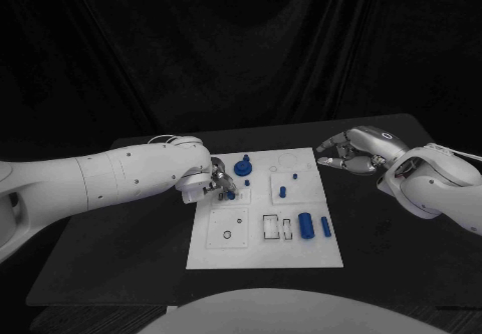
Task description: Assemble the parts on the task board
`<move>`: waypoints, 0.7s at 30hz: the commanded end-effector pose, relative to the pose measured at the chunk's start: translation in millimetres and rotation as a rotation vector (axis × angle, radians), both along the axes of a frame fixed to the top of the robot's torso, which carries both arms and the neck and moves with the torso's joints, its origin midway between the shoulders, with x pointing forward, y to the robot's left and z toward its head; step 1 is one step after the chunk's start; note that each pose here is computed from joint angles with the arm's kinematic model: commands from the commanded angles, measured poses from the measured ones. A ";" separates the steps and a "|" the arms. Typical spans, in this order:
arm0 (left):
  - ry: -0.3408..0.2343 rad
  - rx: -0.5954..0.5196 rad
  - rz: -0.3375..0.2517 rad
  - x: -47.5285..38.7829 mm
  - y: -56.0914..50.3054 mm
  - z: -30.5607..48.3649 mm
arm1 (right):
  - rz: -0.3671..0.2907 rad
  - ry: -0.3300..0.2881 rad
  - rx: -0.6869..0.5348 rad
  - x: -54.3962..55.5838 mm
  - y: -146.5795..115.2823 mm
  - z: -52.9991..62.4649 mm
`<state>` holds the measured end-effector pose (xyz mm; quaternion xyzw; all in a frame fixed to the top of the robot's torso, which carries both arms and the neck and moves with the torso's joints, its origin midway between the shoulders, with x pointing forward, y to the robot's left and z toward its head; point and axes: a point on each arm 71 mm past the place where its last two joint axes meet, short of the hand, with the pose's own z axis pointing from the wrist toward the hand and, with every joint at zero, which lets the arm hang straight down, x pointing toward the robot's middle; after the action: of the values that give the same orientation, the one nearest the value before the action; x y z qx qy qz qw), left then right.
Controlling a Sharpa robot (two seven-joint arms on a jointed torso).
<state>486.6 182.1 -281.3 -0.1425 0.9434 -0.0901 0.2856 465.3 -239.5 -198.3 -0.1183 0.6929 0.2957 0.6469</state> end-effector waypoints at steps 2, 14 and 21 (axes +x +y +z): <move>0.022 0.002 -0.016 -2.6 -1.4 -2.5 | -0.016 0.009 -0.001 0.3 -1.2 -1.2; 0.007 0.042 -0.037 -2.0 2.2 -2.5 | -0.016 0.010 -0.002 0.1 -1.7 -1.3; -0.009 0.053 -0.032 -2.0 5.0 -1.7 | -0.018 0.011 -0.003 -0.1 -2.5 -1.4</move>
<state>486.1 187.0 -281.5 -0.1292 0.9448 -0.0780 0.2907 465.3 -240.9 -198.5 -0.1161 0.6943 0.2948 0.6462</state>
